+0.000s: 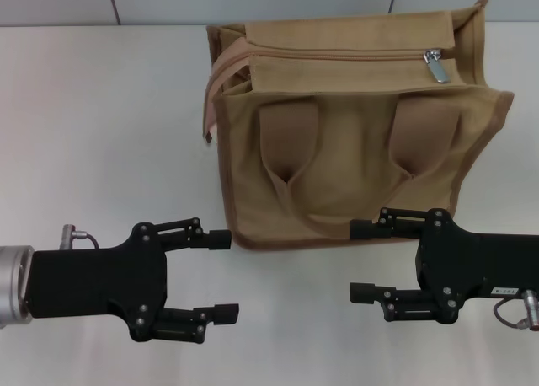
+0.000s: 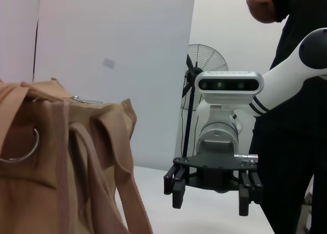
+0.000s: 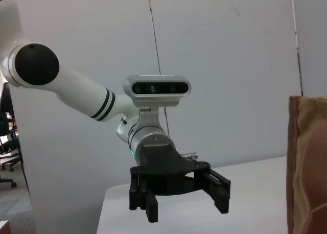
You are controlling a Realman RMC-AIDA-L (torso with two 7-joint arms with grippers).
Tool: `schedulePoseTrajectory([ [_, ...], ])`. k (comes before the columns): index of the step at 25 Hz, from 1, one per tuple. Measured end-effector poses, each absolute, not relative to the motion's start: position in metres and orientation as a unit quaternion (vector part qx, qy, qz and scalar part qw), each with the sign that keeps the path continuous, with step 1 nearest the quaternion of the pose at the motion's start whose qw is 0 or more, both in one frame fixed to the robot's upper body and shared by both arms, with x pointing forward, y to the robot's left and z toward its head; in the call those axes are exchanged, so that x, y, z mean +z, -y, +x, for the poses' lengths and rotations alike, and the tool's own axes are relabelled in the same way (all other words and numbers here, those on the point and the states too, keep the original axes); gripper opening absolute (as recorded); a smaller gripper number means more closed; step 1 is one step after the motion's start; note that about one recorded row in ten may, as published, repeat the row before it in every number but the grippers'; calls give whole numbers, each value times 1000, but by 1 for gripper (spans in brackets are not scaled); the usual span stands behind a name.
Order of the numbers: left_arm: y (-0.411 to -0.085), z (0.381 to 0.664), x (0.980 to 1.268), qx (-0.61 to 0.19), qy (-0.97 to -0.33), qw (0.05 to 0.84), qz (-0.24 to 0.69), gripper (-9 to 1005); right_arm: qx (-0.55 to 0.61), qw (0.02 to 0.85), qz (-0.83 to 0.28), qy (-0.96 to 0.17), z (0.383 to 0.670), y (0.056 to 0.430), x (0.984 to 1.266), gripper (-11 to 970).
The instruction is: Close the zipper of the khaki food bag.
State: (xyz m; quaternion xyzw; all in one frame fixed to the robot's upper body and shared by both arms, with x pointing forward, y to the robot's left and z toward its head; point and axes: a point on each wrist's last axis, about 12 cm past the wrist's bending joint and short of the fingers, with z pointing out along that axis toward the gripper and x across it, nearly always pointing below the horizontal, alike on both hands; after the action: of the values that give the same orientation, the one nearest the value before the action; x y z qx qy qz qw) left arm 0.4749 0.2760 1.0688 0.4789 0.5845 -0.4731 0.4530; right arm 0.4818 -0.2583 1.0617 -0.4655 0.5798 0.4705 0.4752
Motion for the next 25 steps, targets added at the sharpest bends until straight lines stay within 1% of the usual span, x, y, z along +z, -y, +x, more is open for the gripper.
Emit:
schedulePoseTrajectory([
  [25,-275,474,1069,-478,-584,451,477,835,472,475,-464,-580,481,258,1061,711],
])
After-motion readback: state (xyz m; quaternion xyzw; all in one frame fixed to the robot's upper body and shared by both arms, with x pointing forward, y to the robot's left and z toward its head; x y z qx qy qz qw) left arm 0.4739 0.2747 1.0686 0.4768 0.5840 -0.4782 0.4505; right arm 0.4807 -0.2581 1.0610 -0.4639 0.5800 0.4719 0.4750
